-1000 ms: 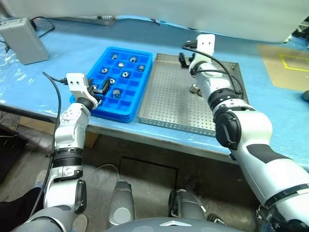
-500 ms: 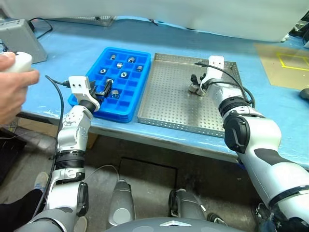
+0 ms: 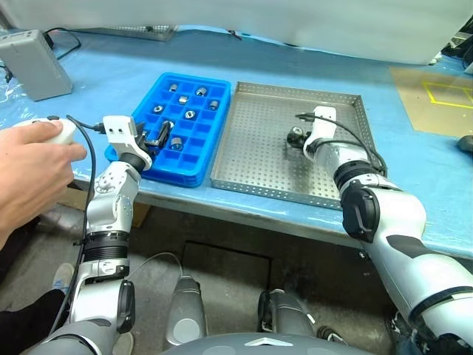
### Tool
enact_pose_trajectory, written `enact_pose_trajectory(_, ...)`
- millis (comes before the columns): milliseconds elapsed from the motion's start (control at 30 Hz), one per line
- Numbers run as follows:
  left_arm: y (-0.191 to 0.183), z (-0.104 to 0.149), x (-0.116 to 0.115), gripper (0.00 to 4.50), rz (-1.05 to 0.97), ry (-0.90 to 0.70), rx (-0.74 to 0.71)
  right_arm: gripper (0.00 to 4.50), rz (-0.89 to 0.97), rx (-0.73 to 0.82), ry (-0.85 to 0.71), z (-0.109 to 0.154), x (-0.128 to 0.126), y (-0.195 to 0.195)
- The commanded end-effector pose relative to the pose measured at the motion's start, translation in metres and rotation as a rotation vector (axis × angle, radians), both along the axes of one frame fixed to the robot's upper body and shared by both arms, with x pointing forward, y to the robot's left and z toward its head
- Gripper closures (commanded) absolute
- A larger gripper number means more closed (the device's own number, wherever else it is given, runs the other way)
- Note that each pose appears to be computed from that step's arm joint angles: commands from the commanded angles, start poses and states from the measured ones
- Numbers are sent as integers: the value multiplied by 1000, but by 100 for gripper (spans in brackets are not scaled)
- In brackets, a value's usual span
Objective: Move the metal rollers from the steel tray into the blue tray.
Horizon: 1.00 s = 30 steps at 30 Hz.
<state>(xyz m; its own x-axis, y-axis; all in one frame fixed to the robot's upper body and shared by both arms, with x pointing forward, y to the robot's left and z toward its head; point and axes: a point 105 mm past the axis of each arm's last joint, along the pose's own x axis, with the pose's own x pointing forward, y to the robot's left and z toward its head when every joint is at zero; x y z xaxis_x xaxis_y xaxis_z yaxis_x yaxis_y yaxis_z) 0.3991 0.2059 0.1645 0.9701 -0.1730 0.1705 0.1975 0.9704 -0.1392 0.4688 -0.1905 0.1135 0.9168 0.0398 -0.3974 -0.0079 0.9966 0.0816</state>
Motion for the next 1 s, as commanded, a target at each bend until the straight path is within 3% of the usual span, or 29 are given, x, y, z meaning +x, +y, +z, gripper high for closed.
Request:
enact_pose_trajectory(33,2,18,-2,52,-3,-57,19,157,59,-40,3,-3,0,9)
enact_pose_trajectory(167,2,18,-2,52,-7,-56,22,291,101,-64,-13,-1,1,15)
enact_pose_trajectory(367,-5,19,-2,52,-41,-58,3,290,134,-53,-81,13,6,25)
enact_pose_trajectory(567,-26,36,-7,52,-209,-102,-103,290,204,44,-252,64,16,43)
enact_pose_trajectory(767,-51,41,0,52,-351,-50,-139,290,372,35,-404,101,15,67)
enact_pose_trajectory(900,-69,50,6,52,-410,-63,-163,290,481,-6,-456,108,9,79)
enact_pose_trajectory(1000,-84,61,11,52,-445,-86,-218,290,653,-125,-471,97,-3,96)
